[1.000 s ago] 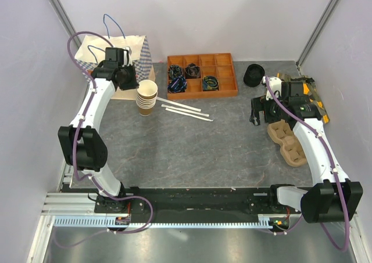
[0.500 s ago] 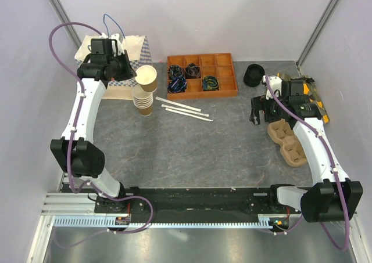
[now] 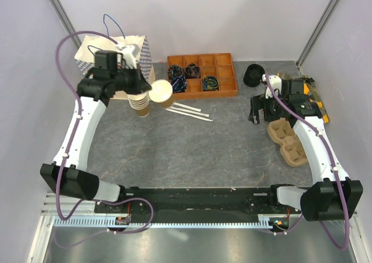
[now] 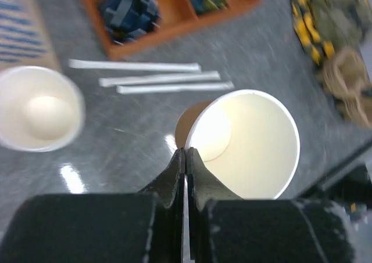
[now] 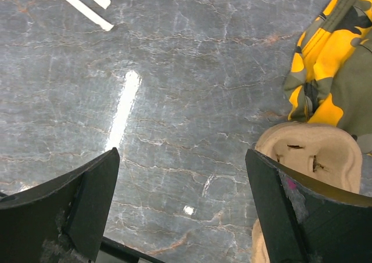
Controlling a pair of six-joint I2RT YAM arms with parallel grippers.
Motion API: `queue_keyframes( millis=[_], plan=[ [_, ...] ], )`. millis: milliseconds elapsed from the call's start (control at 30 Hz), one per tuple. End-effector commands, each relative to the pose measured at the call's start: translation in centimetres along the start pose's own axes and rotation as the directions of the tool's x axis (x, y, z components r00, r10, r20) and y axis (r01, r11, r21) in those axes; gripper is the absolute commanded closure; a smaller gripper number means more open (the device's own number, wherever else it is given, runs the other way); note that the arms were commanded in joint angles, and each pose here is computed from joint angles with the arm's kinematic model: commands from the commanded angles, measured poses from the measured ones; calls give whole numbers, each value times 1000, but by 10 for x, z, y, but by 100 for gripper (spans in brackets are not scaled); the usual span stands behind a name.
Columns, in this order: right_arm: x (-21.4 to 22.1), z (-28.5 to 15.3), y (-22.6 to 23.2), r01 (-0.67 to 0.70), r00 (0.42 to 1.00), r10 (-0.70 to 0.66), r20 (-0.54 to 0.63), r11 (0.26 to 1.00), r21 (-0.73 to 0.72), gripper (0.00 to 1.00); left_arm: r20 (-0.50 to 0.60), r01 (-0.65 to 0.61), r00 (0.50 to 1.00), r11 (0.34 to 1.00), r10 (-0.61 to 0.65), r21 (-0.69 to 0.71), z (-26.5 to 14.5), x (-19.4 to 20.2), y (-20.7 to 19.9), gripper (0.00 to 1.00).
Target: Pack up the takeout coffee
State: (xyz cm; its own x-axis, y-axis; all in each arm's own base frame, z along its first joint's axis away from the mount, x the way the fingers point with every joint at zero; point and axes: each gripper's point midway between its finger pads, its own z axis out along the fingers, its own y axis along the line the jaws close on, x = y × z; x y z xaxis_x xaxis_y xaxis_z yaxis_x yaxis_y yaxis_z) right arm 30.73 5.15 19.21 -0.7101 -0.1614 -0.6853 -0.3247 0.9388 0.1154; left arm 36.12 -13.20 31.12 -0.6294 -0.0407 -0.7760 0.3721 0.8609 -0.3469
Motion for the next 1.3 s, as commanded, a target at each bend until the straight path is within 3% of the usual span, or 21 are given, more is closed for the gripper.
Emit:
queue_keyframes(
  millis=[0,133,233,433,567,1267],
  plan=[
    [-21,-10,8,18,998,-15,59,999,-40,2,-135,-145,974,962,180,229,16,63,-50,98],
    [-17,-9,10,16,999,-14,46,998,-55,2,-183,-216,928,866,326,450,27,116,-101,98],
    [-15,-10,11,22,999,-20,34,998,-58,2,-233,-216,900,842,368,495,47,145,-115,98],
    [-9,-12,8,27,999,-26,20,999,-39,2,-275,-244,874,851,401,465,87,175,-125,97],
    [-7,-10,6,29,1000,-28,12,999,-32,2,-297,-300,860,883,414,362,107,183,-112,98],
    [-5,-5,4,25,1000,-25,-1,999,-29,2,-219,-293,900,896,376,333,143,200,-111,93]
  ],
)
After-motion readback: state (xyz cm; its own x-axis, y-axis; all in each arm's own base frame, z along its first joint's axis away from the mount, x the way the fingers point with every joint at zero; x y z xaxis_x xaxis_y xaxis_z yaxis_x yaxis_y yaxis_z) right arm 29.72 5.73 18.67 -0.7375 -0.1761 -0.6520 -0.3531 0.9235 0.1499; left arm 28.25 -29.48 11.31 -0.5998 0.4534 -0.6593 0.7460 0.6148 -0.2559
